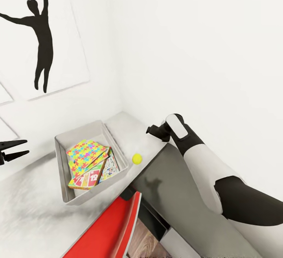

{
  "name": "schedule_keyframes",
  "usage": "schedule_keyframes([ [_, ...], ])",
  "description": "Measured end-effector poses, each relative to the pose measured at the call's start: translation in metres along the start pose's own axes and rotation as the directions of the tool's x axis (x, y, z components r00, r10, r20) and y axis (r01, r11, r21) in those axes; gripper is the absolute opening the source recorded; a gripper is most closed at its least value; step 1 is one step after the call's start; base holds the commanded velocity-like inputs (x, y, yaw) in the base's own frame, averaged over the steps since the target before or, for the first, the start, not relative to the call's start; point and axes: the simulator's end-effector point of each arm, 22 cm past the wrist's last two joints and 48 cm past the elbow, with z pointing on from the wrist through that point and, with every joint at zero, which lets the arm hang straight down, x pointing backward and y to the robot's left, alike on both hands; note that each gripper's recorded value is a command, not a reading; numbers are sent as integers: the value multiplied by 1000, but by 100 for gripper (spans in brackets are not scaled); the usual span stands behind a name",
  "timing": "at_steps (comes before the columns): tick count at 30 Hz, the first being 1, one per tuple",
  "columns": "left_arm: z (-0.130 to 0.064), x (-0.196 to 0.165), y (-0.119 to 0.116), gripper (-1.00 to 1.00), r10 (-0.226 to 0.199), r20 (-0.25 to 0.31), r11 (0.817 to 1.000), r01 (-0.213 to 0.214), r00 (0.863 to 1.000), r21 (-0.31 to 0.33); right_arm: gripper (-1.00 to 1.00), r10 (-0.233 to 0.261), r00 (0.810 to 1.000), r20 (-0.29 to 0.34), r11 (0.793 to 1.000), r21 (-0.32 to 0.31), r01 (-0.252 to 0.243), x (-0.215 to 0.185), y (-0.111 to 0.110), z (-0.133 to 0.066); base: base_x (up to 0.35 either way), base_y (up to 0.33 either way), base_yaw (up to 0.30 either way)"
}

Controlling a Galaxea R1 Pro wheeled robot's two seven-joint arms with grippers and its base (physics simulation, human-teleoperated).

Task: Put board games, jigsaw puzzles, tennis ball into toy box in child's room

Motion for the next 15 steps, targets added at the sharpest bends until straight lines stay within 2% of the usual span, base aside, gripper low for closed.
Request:
schedule_keyframes([
  [2, 1, 0, 1, 100, -2, -2, 1000, 2, 1000, -1, 100, -21, 1000, 10, 999, -28, 21, -1, 10, -1, 0, 0, -51],
  [4, 2, 1, 3, 100, -4, -4, 1000, 4, 1000, -3, 100, -60, 998, 36, 996, -71, 62, -5, 27, -5, 0, 0, -24],
  [8, 3, 2, 6, 100, -8, -7, 1000, 8, 1000, -7, 100, -113, 992, 54, 989, -92, 117, -5, 41, -6, 0, 0, -9],
  [15, 5, 3, 12, 100, -15, -12, 1000, 15, 1000, -14, 100, -136, 989, 52, 985, -96, 140, -1, 44, 0, 0, 0, -1],
])
